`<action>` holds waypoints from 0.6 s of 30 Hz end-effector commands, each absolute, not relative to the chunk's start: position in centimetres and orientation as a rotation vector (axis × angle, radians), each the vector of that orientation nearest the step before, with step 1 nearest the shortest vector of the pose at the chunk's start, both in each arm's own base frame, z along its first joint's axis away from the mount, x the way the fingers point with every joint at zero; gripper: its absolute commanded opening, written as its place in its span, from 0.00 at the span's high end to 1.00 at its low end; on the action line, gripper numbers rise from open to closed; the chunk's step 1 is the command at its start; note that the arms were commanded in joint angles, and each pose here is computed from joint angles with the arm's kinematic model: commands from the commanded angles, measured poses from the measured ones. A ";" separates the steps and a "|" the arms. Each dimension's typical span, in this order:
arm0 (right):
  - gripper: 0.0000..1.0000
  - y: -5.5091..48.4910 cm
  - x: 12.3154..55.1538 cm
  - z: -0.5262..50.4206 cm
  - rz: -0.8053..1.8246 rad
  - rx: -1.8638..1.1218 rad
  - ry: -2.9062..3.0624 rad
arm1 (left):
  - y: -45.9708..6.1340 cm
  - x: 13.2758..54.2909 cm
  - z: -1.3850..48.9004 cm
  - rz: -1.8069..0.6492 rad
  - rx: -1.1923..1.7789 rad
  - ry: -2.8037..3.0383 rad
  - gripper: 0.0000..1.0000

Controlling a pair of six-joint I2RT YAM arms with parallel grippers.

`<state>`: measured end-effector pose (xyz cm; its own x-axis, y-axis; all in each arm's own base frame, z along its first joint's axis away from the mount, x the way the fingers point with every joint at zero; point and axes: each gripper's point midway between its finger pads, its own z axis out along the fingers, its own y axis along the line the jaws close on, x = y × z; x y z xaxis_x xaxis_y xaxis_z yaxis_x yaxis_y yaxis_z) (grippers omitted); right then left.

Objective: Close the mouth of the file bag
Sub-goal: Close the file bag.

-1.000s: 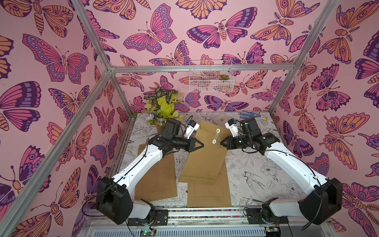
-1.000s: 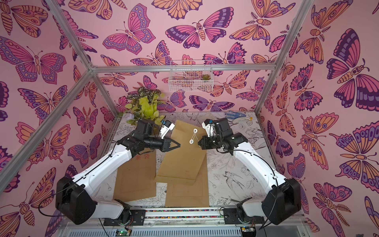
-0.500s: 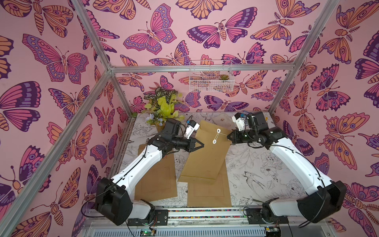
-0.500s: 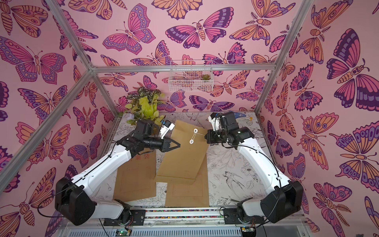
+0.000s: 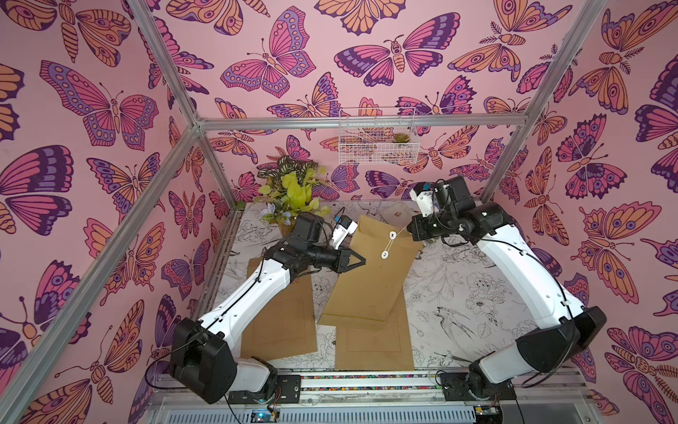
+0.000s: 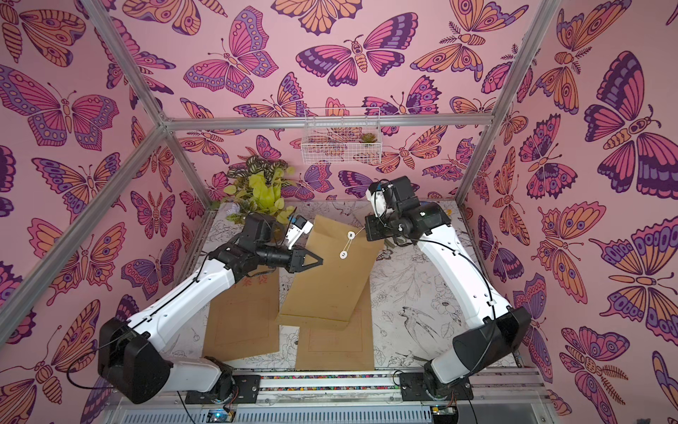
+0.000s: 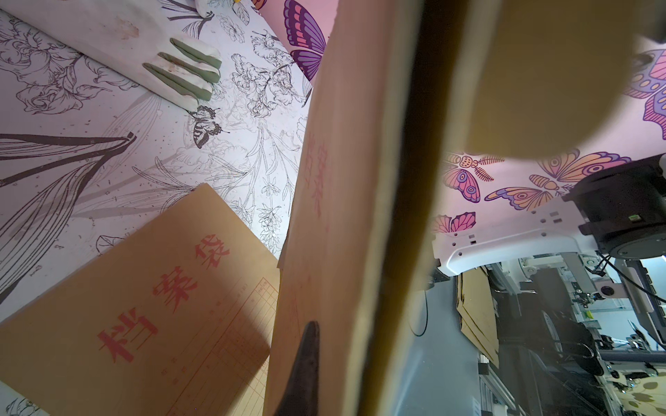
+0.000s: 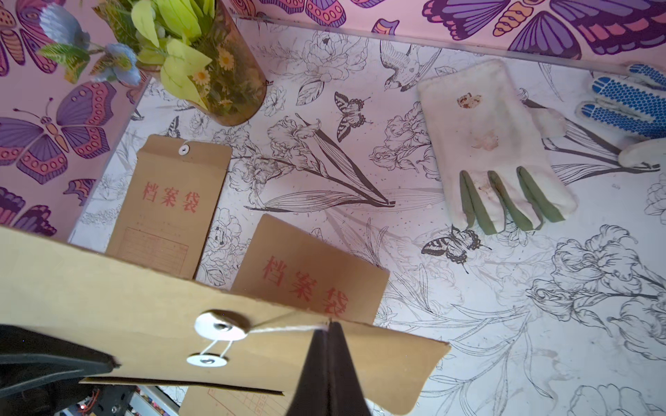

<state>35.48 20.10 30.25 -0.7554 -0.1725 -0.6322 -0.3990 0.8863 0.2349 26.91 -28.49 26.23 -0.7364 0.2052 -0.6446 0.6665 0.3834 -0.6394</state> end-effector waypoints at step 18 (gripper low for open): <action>1.00 27.3 32.3 30.9 0.392 -0.728 2.448 | -28.4 25.9 25.8 -1.310 0.775 2.191 1.00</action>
